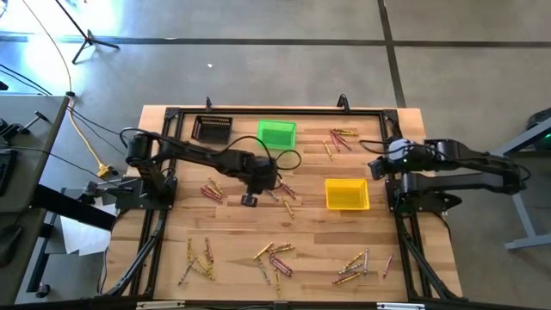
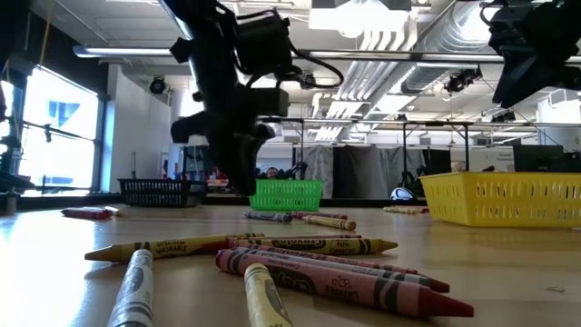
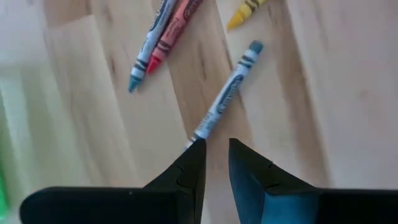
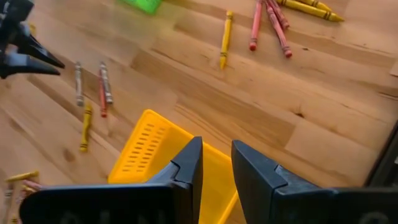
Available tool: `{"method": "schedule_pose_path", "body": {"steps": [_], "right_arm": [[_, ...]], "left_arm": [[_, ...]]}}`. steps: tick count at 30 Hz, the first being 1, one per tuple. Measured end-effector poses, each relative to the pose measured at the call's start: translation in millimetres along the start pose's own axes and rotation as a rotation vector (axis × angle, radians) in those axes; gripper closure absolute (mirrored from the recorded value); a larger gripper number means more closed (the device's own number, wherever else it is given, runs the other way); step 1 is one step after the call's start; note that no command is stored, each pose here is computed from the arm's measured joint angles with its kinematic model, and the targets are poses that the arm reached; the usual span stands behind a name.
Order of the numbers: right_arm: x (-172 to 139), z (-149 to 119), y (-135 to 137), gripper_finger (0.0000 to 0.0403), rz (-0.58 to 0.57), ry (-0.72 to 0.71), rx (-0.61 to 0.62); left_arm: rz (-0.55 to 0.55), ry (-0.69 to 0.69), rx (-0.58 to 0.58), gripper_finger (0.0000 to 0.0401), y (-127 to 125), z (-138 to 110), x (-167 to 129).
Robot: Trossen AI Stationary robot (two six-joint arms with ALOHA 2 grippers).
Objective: Sort crayons
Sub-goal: Put the gray crayon into the black basket
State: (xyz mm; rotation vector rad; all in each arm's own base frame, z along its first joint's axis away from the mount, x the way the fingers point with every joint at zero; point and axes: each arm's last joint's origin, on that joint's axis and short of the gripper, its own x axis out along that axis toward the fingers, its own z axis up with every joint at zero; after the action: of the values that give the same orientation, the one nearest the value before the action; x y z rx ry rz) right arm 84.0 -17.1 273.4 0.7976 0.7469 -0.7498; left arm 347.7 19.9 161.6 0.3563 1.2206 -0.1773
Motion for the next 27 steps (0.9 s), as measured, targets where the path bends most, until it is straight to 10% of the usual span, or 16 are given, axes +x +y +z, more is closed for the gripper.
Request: {"method": "schedule_pose_path", "body": {"steps": [8,27], "right_arm": [[11.2,1.6,8.0,0.0331,-0.040,0.068,-0.008],[19.9,2.8,13.6,0.0331,-0.075,0.106,-0.018]], "left_arm": [[0.038,-0.027,0.190,0.0346,2.2,5.0,14.6],[-0.029,-0.079,0.215,0.0346,-6.9,11.8,29.5]]}}
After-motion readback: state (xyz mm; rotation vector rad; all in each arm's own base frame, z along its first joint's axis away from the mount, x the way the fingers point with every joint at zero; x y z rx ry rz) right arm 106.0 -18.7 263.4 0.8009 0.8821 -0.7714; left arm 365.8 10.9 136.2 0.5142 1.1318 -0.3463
